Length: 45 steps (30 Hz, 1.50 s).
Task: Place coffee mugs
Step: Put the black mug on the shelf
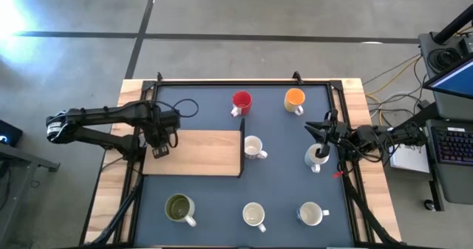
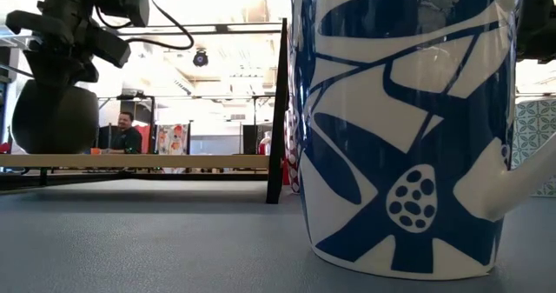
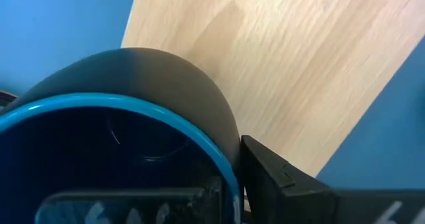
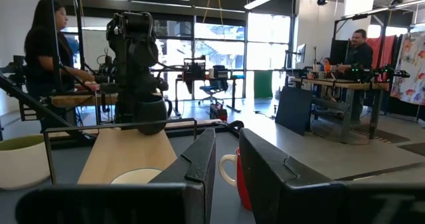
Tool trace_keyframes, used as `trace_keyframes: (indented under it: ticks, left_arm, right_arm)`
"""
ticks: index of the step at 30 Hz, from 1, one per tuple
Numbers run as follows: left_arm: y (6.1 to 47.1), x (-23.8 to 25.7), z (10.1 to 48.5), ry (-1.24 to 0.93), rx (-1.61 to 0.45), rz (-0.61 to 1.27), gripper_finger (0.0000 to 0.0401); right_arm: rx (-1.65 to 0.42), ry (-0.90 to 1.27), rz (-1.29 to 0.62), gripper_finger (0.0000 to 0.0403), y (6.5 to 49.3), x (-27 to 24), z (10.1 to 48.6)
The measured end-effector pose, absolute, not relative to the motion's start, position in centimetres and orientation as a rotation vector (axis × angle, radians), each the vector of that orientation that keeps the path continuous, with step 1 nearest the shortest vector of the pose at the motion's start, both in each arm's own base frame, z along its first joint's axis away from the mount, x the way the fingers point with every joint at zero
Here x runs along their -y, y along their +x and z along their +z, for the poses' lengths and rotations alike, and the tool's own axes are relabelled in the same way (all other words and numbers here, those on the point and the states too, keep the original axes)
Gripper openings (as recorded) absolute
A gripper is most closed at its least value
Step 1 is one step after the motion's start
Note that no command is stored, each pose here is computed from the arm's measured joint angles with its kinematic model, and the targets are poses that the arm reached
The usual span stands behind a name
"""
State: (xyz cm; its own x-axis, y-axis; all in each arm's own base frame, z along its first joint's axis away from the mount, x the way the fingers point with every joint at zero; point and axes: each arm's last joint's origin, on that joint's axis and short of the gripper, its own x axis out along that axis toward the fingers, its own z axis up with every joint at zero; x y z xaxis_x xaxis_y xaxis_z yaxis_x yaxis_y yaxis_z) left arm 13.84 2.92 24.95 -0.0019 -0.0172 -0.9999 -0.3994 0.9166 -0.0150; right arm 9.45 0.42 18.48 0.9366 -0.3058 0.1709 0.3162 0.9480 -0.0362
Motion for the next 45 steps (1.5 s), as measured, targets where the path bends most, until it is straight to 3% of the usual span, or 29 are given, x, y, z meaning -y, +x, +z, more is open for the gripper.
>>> trace_keyframes:
  ticks: [13, 45]
  left_arm:
    - [13.9, -2.9, 25.3, -0.358, -1.531, 0.317, 0.0094]
    - [13.2, -2.9, 29.3, -0.371, -1.514, 0.399, 0.0096]
  right_arm:
    - [0.165, -0.063, -0.318, 0.0059, 9.4, -0.4, 18.5]
    - [0.164, -0.064, -0.318, 0.0059, 9.4, -0.4, 18.5]
